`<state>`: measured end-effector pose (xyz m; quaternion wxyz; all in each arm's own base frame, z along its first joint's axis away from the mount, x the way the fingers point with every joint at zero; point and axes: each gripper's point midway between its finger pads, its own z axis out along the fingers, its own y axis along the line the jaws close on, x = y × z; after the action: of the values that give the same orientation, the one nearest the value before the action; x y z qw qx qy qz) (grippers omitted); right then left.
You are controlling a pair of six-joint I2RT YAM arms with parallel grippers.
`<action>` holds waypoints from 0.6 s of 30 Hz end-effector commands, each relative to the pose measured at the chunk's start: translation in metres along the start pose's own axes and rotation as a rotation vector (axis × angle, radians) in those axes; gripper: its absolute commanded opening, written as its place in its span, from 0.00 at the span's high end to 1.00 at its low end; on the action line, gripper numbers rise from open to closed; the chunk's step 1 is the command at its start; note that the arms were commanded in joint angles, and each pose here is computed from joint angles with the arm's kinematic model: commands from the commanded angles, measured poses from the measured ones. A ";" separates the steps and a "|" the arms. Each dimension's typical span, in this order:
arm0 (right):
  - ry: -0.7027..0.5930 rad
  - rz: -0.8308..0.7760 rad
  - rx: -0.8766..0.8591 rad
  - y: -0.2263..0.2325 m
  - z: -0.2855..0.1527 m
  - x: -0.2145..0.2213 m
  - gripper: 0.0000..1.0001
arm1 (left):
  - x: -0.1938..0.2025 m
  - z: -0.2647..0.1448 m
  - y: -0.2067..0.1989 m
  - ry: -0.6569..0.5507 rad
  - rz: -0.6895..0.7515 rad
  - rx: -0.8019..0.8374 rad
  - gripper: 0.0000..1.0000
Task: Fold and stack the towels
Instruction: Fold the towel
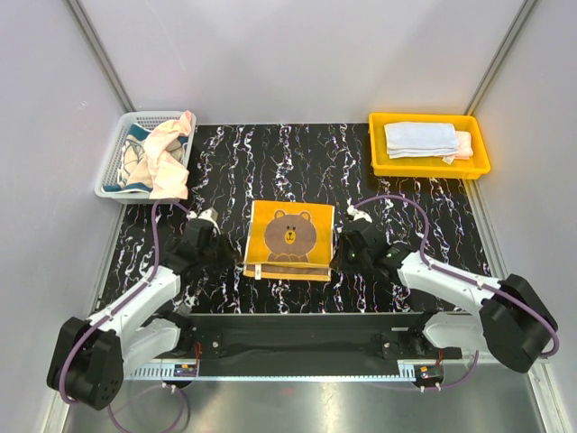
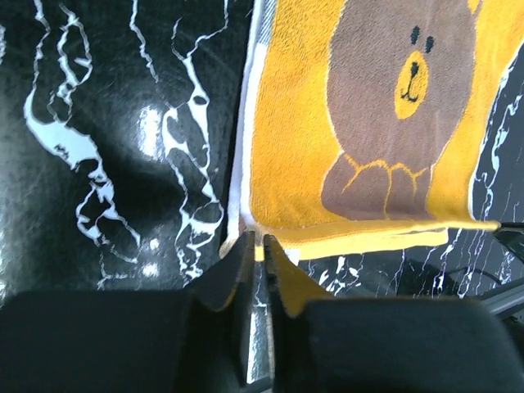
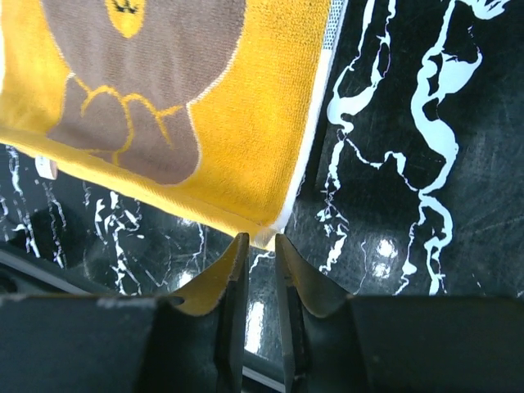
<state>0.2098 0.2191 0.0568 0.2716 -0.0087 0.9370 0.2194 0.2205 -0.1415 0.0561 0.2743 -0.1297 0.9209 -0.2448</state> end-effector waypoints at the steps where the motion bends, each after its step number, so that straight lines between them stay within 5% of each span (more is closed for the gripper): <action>1: -0.011 0.003 -0.047 0.012 -0.014 -0.002 0.74 | -0.007 -0.010 -0.002 -0.032 0.008 -0.012 0.84; 10: -0.046 -0.009 -0.049 0.026 -0.018 -0.025 0.70 | -0.030 -0.018 -0.027 -0.074 0.018 0.042 0.82; 18: 0.025 0.006 -0.074 0.040 0.014 -0.020 0.73 | -0.024 0.011 -0.053 0.024 0.064 0.105 0.81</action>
<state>0.2253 0.2372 0.0619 0.2574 -0.0105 0.9420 0.2149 0.2393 -0.1612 0.0741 0.2666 -0.1111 0.9236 -0.2520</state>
